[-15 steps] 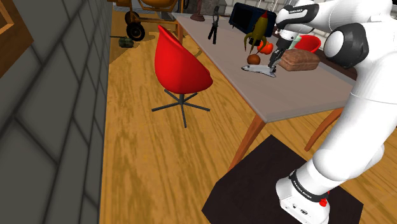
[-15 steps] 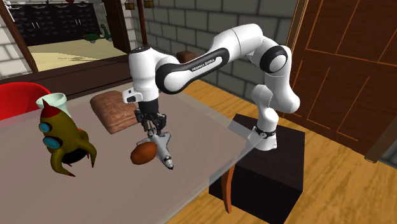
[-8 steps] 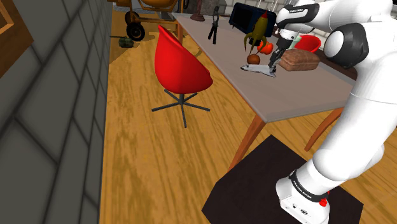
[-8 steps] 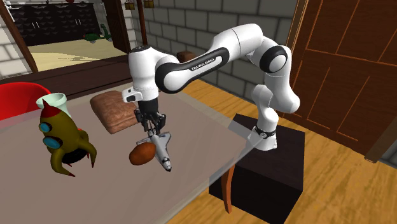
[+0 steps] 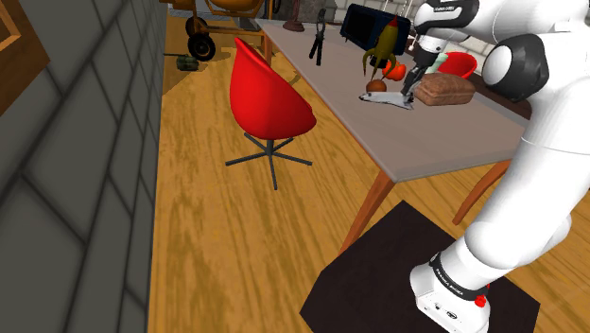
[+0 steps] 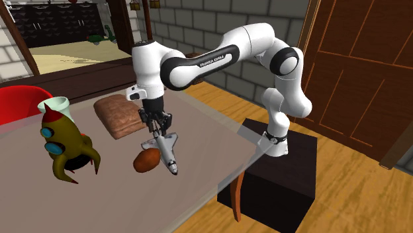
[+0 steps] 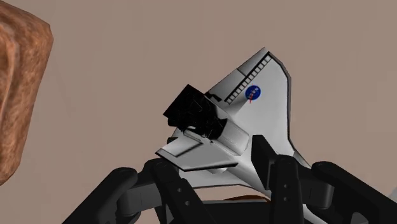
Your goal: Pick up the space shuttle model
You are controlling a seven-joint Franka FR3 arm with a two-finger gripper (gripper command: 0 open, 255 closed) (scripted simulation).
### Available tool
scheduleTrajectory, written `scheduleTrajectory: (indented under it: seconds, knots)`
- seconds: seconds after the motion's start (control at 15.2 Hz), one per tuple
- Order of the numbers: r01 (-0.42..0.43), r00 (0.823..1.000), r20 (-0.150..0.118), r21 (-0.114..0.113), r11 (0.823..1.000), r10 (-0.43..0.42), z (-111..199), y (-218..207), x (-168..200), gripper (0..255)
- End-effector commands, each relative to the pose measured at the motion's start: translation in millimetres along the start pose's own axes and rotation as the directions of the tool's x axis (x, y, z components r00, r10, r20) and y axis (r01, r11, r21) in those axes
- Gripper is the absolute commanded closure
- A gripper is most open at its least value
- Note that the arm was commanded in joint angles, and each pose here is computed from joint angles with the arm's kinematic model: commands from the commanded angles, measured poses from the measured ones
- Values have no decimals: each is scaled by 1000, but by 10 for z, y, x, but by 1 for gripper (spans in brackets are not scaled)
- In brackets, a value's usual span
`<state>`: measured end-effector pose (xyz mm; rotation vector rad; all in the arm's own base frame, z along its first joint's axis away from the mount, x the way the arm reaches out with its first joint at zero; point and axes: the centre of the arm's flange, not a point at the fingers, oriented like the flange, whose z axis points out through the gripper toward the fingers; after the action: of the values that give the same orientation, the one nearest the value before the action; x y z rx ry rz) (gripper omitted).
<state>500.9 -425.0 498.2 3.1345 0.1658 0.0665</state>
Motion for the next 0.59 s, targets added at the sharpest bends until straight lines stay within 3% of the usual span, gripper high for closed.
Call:
scheduleTrajectory:
  seconds: [0.0,0.53]
  knots:
    - [0,1000,0,0,1000,0,-102,-10,4,255]
    - [0,1000,0,0,1000,0,-524,-8,21,255]
